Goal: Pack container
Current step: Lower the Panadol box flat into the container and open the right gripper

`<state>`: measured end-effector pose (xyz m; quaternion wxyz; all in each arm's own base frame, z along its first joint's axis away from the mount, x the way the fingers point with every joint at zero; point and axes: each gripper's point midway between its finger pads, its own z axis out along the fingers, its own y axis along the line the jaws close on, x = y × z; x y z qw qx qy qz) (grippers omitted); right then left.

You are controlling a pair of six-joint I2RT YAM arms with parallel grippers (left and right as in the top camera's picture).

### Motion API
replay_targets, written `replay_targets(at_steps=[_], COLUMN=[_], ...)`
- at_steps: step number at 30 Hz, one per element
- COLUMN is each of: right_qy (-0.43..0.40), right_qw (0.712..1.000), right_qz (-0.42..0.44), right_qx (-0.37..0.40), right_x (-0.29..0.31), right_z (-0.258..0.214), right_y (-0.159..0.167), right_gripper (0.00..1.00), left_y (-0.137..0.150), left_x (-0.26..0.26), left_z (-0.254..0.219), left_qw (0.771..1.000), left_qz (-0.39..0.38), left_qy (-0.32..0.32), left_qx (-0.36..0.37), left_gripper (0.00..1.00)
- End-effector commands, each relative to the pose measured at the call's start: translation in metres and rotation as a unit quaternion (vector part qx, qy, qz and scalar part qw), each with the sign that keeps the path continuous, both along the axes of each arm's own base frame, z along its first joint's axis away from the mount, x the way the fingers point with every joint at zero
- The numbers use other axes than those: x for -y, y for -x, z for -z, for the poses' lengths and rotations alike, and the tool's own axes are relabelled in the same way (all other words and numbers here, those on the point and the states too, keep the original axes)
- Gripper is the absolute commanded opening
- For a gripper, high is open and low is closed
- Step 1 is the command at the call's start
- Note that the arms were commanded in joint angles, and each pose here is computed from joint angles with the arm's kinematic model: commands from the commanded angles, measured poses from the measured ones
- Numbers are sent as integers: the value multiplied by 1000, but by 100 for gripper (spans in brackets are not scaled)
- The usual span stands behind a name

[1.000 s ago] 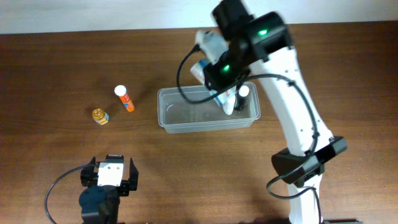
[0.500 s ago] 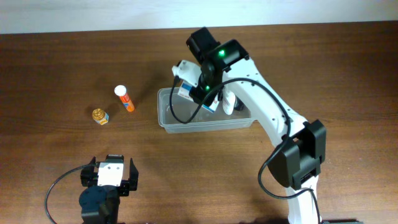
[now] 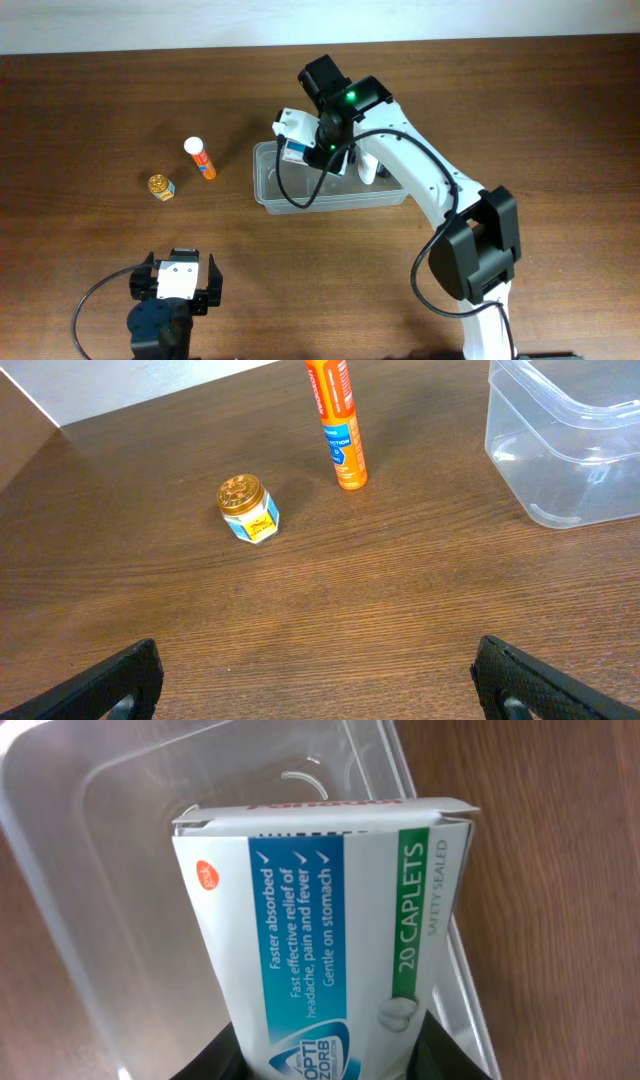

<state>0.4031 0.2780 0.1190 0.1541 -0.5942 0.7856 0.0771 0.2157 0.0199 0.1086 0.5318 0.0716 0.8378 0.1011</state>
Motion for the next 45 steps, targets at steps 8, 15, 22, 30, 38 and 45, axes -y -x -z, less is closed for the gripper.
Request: replay_targets(at_steps=[8, 15, 22, 30, 38, 45], right_qy=[15, 30, 58, 77, 66, 61], right_qw=[998, 996, 993, 994, 995, 995], right_qz=[-58, -82, -95, -77, -64, -64], right_qx=[-25, -13, -27, -25, -41, -37], right_x=[-4, -1, 8, 27, 37, 35], right_z=[37, 43, 65, 72, 75, 74], right_y=[5, 2, 2, -10, -12, -14], right_gripper=[33, 33, 33, 33, 34, 41], left_y=[1, 1, 1, 1, 1, 1], left_x=[-1, -1, -1, -1, -1, -1], left_z=[2, 2, 2, 2, 2, 2], left_qw=[1000, 1000, 1000, 1000, 1000, 1000], left_qz=[-6, -6, -6, -6, -6, -6], left_qy=[2, 2, 2, 2, 2, 2], left_qx=[-3, -3, -3, -3, -3, -3], left_gripper=[100, 100, 100, 100, 100, 100])
